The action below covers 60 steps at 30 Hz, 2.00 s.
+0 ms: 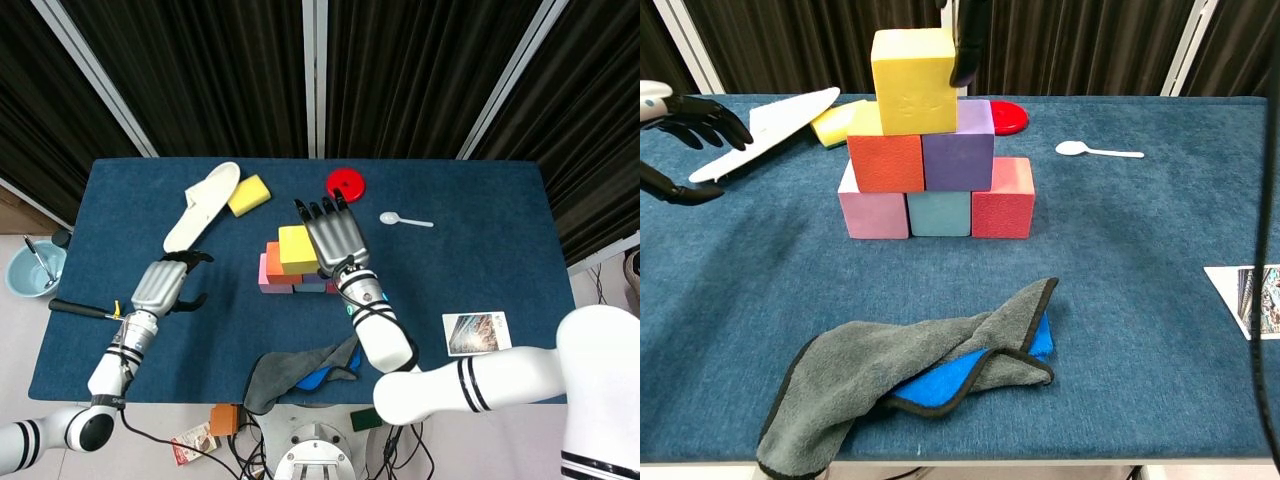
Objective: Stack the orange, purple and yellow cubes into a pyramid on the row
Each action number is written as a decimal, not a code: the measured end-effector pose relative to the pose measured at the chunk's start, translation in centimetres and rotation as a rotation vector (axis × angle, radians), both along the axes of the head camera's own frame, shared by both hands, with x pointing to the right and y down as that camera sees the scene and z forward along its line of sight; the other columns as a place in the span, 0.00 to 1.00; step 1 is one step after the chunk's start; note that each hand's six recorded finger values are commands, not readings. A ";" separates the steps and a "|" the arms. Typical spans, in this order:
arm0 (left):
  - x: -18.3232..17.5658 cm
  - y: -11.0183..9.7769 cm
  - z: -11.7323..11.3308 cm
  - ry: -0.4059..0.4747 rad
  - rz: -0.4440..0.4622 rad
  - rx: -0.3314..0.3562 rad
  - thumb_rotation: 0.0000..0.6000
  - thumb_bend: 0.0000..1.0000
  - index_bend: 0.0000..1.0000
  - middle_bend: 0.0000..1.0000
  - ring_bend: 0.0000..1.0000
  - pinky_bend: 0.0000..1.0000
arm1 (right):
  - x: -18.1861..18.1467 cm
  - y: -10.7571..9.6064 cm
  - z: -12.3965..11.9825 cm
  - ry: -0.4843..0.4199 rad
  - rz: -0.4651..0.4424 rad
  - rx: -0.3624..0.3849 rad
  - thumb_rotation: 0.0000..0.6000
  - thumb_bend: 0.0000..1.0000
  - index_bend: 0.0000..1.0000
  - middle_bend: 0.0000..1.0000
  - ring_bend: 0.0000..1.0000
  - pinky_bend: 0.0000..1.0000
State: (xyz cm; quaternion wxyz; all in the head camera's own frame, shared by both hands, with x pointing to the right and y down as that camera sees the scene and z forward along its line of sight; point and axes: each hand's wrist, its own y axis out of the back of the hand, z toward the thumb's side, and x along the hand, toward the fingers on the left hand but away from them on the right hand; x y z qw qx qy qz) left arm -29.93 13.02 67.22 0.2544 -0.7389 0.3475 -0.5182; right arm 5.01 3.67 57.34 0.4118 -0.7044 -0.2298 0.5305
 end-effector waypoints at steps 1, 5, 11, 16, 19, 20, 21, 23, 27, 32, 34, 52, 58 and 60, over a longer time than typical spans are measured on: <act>0.2 0.0 0.2 -0.007 0.013 -0.005 1.00 0.28 0.26 0.24 0.22 0.21 | 0.5 -0.1 -0.3 -0.010 0.010 -0.001 1.00 0.04 0.04 0.15 0.10 0.00; 0.7 0.3 0.8 -0.018 0.040 -0.021 1.00 0.28 0.26 0.23 0.22 0.21 | 3.7 -0.8 -0.9 -0.043 0.074 0.000 1.00 0.04 0.04 0.15 0.09 0.00; 1.6 1.0 2.2 -0.036 0.073 -0.063 1.00 0.28 0.26 0.23 0.20 0.20 | 10.0 -0.7 0.7 -0.007 0.113 -0.021 1.00 0.02 0.04 0.15 0.09 0.00; 2.6 1.7 3.2 -0.047 0.114 -0.110 1.00 0.28 0.25 0.14 0.11 0.11 | 12.9 -0.4 3.6 0.035 0.114 -0.050 1.00 0.00 0.04 0.15 0.09 0.00; 3.3 2.1 3.8 -0.049 0.140 -0.148 1.00 0.28 0.24 0.06 0.03 0.06 | 13.8 -0.5 5.5 0.066 0.112 -0.055 1.00 0.00 0.03 0.13 0.06 0.00; 3.5 2.2 4.0 -0.048 0.145 -0.160 1.00 0.28 0.24 0.04 0.02 0.05 | 13.9 -0.5 6.1 0.075 0.110 -0.056 1.00 0.00 0.03 0.12 0.05 0.00; 3.7 2.3 4.1 -0.046 0.150 -0.171 1.00 0.28 0.23 0.03 0.01 0.05 | 14.0 -0.4 6.9 0.085 0.108 -0.059 1.00 0.00 0.02 0.11 0.04 0.00; 4.2 2.4 4.3 -0.041 0.162 -0.192 0.98 0.28 0.22 0.01 0.01 0.05 | 14.0 -0.3 8.1 0.097 0.104 -0.064 1.00 0.00 0.00 0.07 0.01 0.00; 4.9 2.5 4.6 -0.036 0.180 -0.201 1.00 0.28 0.22 0.01 0.01 0.04 | 13.2 0.1 10.5 0.102 0.090 -0.069 1.00 0.00 0.00 0.05 0.00 0.00; 5.1 2.4 4.8 -0.032 0.174 -0.201 0.99 0.28 0.22 0.01 0.01 0.04 | 12.0 0.2 12.2 0.088 0.081 -0.067 1.00 0.00 0.00 0.04 0.00 0.00; 5.2 2.4 4.7 -0.025 0.169 -0.196 0.98 0.28 0.22 0.01 0.01 0.04 | 11.7 0.2 12.7 0.087 0.074 -0.060 1.00 0.00 0.00 0.04 0.00 0.00; 5.7 2.3 5.9 -0.014 0.177 -0.225 0.98 0.28 0.22 0.01 0.01 0.04 | 8.7 0.7 16.2 0.080 0.054 -0.032 1.00 0.00 0.00 0.04 0.00 0.00; 5.9 2.2 6.1 -0.012 0.185 -0.226 0.98 0.28 0.22 0.01 0.01 0.04 | 7.6 0.6 16.6 0.064 0.052 -0.020 1.00 0.00 0.00 0.04 0.00 0.00; 6.0 2.1 6.1 -0.011 0.188 -0.227 0.98 0.28 0.22 0.01 0.01 0.04 | 7.2 0.5 16.6 0.059 0.051 -0.015 1.00 0.00 0.00 0.04 0.00 0.00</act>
